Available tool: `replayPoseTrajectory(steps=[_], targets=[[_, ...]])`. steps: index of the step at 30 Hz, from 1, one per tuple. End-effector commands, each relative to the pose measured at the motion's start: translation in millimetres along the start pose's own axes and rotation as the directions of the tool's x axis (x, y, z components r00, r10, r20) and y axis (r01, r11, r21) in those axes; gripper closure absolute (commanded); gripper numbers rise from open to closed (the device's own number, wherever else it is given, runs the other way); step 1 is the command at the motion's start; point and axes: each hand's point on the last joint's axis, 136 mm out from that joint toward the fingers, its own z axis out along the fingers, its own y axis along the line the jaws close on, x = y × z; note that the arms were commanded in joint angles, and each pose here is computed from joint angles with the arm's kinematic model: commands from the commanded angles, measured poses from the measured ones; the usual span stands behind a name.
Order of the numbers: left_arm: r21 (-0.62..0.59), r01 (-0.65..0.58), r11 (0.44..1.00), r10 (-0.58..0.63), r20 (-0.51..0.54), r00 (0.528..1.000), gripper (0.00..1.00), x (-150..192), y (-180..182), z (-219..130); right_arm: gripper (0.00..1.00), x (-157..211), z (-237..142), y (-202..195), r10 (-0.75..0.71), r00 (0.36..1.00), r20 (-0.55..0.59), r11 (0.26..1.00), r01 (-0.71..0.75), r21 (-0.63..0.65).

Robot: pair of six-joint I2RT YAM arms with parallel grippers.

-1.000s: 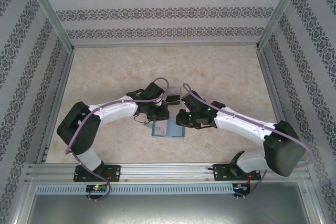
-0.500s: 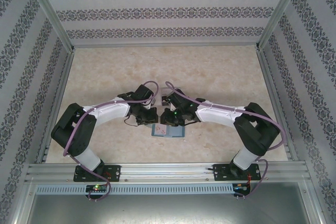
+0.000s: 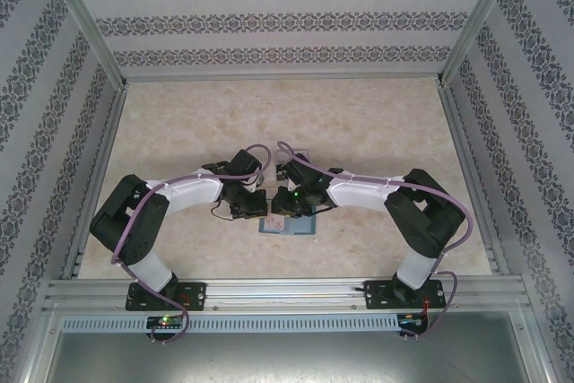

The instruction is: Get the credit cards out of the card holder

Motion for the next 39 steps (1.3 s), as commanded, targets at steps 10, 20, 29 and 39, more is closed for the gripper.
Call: replayPoseTrajectory(steps=[10,20,29,39], targets=[[-0.069,0.008,0.998,-0.011,-0.050,0.999,0.91,10,22,10,0.78,4,7,-20,-0.025,1.000,-0.009,0.995,0.026,0.098],[-0.089,0.014,0.996,-0.019,-0.062,0.998,0.91,14,27,11,0.77,6,1,-41,-0.040,0.999,-0.001,0.979,0.039,0.201],[-0.088,0.014,0.996,-0.018,-0.051,0.999,0.91,13,24,5,0.76,3,-12,-45,-0.078,0.997,0.004,0.962,0.074,0.265],[-0.034,-0.018,0.999,0.019,0.019,1.000,0.91,-1,-7,-23,0.75,0,-30,-14,-0.067,0.996,0.051,0.990,0.060,0.131]])
